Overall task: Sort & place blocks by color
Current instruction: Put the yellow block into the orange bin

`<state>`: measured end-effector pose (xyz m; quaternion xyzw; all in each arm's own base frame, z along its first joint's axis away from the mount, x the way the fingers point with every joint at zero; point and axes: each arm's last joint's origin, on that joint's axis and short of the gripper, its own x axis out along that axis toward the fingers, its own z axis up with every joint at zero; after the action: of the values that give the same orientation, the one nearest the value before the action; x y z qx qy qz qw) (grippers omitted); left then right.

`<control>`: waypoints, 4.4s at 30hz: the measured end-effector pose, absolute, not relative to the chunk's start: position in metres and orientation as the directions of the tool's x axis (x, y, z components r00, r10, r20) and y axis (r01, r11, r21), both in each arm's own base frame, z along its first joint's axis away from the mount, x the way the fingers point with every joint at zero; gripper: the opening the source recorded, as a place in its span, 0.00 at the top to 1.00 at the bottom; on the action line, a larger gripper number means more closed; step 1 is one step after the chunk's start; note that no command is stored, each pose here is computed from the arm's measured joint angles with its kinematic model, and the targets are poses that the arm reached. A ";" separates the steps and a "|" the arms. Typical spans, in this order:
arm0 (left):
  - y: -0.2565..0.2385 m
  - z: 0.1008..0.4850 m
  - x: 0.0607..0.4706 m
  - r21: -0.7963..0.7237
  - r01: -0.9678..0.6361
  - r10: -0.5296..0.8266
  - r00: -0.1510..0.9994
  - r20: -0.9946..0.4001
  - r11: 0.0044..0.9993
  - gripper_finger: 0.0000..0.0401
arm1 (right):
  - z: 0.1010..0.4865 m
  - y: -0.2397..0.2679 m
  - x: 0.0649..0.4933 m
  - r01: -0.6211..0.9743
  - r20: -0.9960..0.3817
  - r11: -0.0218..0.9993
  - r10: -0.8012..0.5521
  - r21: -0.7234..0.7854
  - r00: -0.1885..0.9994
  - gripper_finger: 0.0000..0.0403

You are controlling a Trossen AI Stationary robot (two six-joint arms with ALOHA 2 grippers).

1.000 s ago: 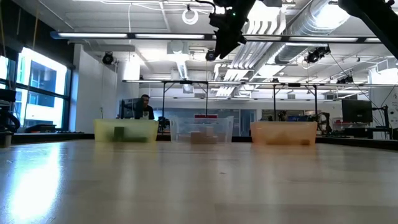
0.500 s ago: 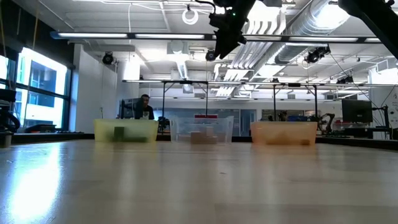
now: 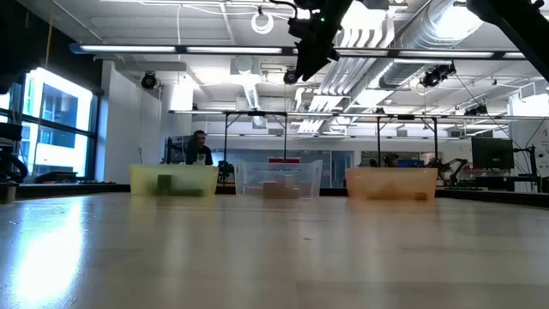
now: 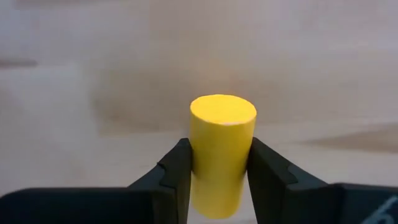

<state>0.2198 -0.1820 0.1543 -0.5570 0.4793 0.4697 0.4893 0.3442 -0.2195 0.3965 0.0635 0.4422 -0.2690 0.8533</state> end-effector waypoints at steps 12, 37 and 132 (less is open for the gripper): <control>-0.131 0.209 0.220 -0.360 -0.931 0.156 0.347 -0.925 -0.057 0.76 | 0.396 -0.215 0.347 0.382 -0.791 0.922 -0.272 -0.053 0.548 0.60; 0.044 0.296 0.205 -0.498 -0.802 0.357 0.595 -0.720 0.330 0.76 | 0.394 -0.207 0.348 0.332 -0.813 0.943 -0.189 0.006 0.551 0.60; 0.164 0.368 0.197 -0.272 -0.274 0.308 0.947 0.092 0.922 0.45 | 0.425 -0.146 0.407 0.258 -0.491 0.939 -0.119 0.227 0.863 0.73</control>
<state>0.1970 0.1644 0.3683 -0.1288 -0.0667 0.1489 0.9782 0.4068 -0.1465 0.4252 0.1437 0.2422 -0.0986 0.9544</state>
